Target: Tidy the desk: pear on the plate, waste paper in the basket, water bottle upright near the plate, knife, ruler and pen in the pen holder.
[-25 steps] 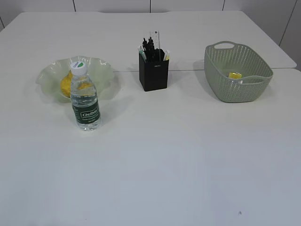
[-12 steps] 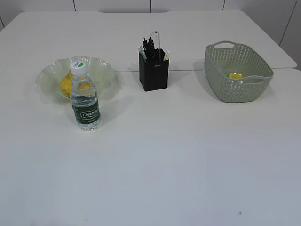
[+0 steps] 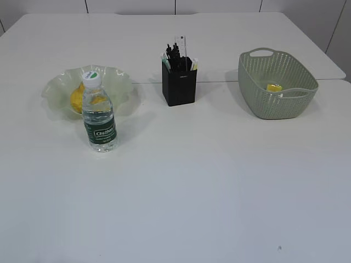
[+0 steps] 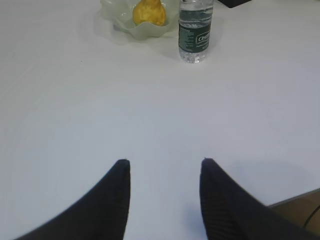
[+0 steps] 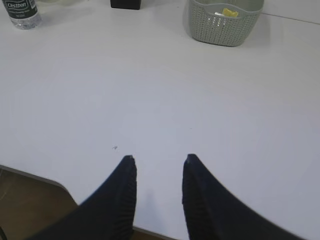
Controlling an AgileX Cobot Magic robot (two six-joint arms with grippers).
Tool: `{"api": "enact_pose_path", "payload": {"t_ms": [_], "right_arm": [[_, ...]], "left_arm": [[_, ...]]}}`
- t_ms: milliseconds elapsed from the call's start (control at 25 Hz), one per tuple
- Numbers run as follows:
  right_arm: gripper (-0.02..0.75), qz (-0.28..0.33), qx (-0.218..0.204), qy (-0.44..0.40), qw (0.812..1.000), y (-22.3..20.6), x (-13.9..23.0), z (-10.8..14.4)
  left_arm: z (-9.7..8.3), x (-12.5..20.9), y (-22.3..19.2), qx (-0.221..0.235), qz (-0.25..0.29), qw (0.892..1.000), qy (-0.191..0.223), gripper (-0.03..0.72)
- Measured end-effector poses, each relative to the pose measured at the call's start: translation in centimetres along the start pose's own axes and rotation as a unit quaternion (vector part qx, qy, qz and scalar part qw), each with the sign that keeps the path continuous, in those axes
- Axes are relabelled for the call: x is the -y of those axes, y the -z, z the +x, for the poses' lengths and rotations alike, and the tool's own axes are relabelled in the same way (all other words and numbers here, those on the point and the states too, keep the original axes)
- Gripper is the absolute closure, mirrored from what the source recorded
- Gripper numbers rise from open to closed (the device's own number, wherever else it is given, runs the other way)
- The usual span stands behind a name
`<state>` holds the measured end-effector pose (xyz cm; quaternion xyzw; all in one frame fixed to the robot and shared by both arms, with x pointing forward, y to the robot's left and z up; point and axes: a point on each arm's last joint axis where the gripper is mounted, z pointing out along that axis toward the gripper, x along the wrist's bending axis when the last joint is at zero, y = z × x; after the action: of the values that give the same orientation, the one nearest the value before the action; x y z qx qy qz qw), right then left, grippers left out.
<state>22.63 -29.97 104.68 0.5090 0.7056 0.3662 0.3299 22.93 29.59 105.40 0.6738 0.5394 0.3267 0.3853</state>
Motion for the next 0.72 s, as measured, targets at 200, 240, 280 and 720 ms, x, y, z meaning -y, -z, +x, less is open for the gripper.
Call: {"api": "enact_pose_path", "payload": {"t_ms": [200,240,280,720], "right_arm": [[0.499,0.003,0.030,-0.018,0.999,-0.02,-0.02,0.08],[0.499,0.004,0.039,-0.023,0.999,-0.03,-0.03,0.11],[0.499,0.005,0.045,-0.027,0.999,-0.03,-0.03,0.12],[0.499,0.006,0.056,-0.034,0.998,-0.04,-0.04,0.15]], "left_arm": [[0.00,0.00,0.00,0.000,0.000,1.000,0.000,0.366],[0.00,0.00,0.00,0.000,0.000,1.000,0.000,0.366],[0.00,0.00,0.00,0.000,0.000,1.000,0.000,0.366],[0.00,0.00,0.00,0.002,0.000,1.000,-0.001,0.366]]}}
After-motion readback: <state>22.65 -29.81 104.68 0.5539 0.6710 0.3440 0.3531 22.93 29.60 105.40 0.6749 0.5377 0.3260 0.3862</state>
